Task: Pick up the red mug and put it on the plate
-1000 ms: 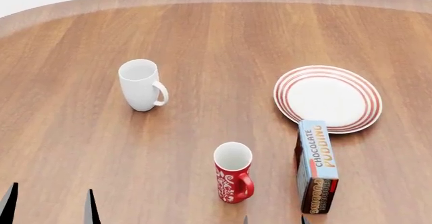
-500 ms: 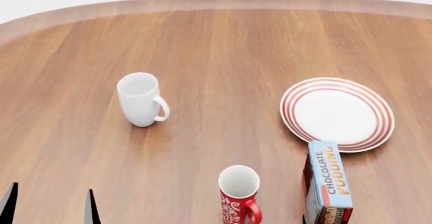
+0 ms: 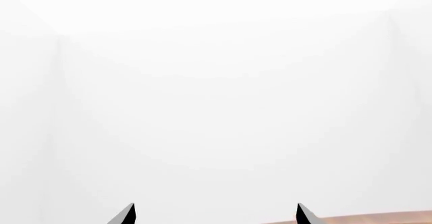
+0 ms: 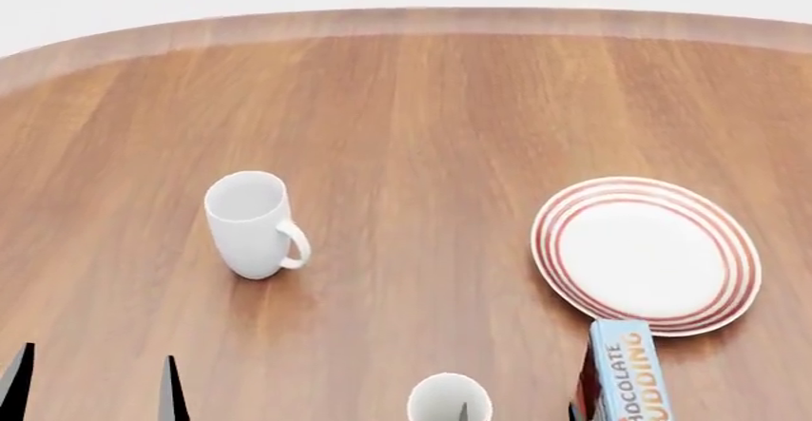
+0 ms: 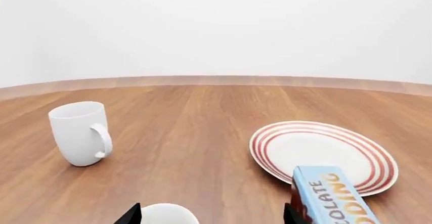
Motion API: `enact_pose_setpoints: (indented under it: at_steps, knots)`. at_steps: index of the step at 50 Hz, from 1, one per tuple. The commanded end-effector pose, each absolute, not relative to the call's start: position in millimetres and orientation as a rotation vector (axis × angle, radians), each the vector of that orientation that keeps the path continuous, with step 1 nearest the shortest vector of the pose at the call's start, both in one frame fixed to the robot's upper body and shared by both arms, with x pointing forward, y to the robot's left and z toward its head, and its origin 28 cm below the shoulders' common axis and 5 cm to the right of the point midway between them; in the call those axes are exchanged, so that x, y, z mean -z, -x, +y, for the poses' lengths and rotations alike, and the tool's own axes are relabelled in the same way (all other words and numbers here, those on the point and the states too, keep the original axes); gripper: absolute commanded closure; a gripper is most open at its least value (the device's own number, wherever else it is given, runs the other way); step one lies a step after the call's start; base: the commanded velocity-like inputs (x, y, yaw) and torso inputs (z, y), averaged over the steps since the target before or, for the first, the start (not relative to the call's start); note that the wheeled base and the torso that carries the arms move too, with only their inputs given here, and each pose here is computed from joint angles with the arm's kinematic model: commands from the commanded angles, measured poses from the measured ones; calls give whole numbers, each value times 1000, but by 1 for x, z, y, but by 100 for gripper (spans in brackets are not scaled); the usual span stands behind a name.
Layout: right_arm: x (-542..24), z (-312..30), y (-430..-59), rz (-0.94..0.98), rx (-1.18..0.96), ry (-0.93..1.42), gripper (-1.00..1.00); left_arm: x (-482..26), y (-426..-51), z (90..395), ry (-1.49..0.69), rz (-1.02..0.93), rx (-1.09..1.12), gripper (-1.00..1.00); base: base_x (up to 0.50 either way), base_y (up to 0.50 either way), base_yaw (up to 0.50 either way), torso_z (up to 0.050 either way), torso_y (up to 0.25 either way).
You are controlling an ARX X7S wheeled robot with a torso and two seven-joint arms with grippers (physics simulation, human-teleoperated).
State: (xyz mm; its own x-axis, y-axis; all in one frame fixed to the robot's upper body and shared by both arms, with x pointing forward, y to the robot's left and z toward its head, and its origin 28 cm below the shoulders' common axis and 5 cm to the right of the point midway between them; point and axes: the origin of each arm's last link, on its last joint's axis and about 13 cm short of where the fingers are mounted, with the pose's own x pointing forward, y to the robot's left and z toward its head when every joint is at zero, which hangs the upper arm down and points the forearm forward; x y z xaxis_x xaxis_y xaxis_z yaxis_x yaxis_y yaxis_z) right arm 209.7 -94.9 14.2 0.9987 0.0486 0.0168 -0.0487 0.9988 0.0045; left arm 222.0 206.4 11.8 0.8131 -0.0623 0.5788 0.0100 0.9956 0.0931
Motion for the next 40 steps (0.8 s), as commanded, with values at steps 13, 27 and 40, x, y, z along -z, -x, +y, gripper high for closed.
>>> enact_pose_setpoints:
  at_steps: [13,27,40]
  knots:
    - [-14,-95,-210,-16,-50,-5,-100,-12,-222,206,-86,-620,40,-100,225,0,0,0,0]
    - [-14,-95,-210,-18,-49,-7,-100,-12,-222,206,-88,-622,40,-100,226,0,0,0,0]
    - [-14,-95,-210,-19,-49,-9,-100,-12,-222,206,-90,-622,38,-100,225,0,0,0,1]
